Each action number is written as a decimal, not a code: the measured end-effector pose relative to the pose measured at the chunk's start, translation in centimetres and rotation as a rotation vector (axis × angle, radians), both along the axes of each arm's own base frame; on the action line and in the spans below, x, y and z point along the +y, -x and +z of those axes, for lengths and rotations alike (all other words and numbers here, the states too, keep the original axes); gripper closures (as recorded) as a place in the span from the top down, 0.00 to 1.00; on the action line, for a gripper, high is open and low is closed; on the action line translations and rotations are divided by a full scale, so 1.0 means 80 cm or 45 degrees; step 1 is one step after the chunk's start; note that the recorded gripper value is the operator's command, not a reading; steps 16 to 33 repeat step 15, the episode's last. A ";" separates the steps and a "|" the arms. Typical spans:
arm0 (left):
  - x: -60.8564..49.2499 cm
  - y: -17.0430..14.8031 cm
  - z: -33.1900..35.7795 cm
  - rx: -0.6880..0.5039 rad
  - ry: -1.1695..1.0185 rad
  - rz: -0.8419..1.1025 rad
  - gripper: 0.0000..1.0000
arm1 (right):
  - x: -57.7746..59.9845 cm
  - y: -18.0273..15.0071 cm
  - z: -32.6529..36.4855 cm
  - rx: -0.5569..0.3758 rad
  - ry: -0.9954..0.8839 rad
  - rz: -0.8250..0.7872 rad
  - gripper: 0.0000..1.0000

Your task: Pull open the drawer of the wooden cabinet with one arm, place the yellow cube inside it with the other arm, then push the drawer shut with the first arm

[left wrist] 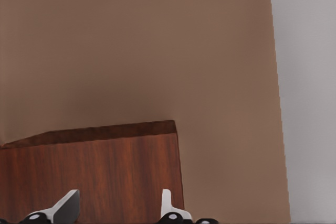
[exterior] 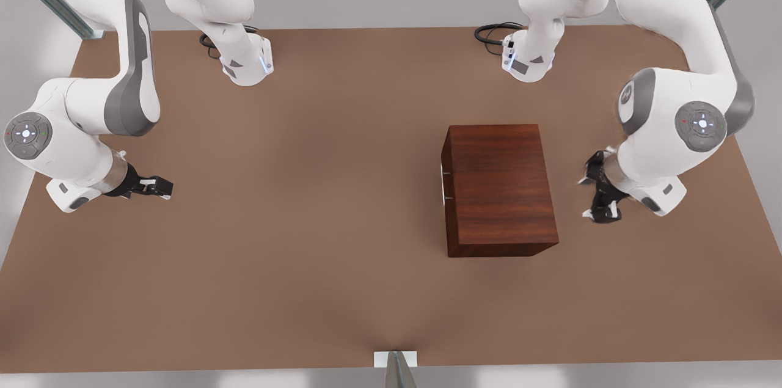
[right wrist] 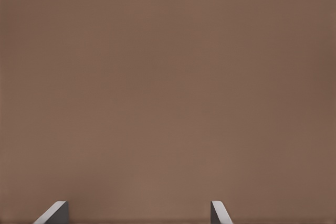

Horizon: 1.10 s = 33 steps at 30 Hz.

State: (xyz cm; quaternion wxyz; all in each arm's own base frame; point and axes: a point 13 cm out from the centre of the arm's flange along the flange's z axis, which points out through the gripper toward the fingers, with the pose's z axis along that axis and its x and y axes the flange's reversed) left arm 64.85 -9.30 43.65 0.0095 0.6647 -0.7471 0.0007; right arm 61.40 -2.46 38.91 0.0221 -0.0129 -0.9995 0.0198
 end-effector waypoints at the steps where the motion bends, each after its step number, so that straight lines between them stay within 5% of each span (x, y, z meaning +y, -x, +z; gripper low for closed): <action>1: 0.015 0.011 0.000 0.026 0.018 -0.084 1.00 | 0.000 0.000 0.000 0.000 0.000 -0.003 1.00; 4: 0.040 0.085 -0.032 0.082 0.047 -0.341 1.00 | 0.000 0.000 0.000 0.000 0.000 -0.010 1.00; 15: 0.003 0.043 -0.010 -0.112 0.055 -1.128 1.00 | 0.000 0.000 -0.001 0.001 0.001 -0.029 1.00; 33: 0.003 0.043 -0.010 -0.112 0.055 -1.128 1.00 | 0.000 0.000 -0.001 0.001 0.001 -0.029 1.00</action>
